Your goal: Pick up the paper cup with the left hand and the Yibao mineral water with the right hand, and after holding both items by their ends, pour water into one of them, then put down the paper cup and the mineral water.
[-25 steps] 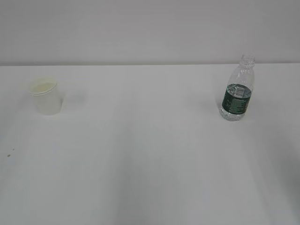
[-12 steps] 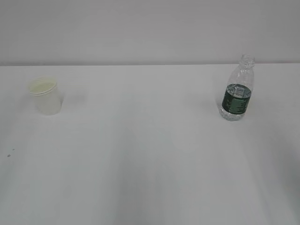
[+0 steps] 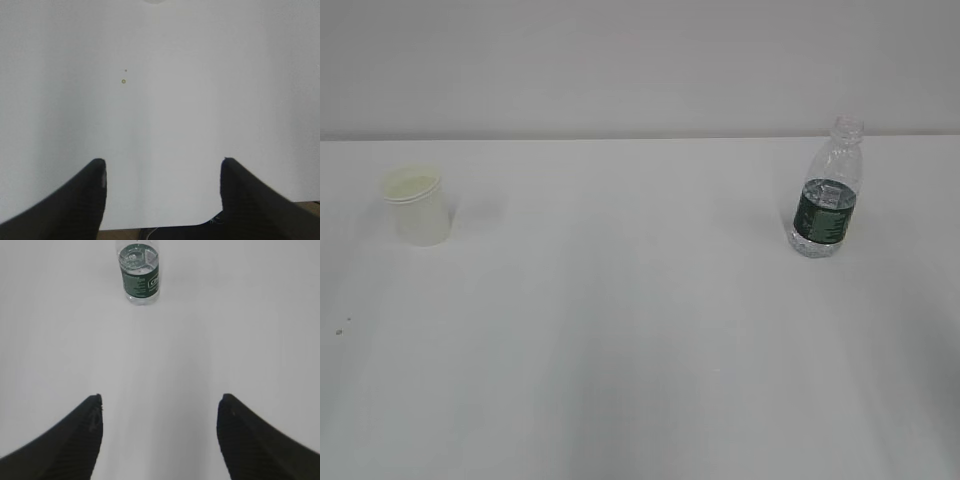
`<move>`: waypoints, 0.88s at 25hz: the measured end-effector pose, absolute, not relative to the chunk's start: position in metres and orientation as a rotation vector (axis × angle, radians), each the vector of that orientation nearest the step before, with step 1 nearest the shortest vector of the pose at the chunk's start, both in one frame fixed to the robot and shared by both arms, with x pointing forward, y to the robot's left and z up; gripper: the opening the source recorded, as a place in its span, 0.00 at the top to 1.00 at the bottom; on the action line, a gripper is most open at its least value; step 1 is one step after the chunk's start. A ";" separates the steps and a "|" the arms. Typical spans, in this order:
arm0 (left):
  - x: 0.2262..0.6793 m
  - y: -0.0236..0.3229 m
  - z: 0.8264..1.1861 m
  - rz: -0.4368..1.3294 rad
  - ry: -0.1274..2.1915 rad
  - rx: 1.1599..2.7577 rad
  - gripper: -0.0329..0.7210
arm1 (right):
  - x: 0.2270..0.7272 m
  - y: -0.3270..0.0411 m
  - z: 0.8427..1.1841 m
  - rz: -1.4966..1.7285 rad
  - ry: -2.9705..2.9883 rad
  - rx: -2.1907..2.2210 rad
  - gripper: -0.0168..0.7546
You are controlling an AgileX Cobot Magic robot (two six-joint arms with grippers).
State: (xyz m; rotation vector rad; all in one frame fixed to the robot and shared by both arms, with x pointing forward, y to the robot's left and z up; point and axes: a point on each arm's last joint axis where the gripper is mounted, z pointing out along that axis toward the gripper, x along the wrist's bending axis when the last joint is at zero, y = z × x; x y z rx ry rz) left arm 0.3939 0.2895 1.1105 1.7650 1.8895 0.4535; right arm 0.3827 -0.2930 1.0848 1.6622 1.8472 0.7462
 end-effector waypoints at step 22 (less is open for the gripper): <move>0.376 0.287 1.124 0.431 1.863 1.753 0.27 | 0.367 -0.293 1.103 0.770 1.834 1.634 0.28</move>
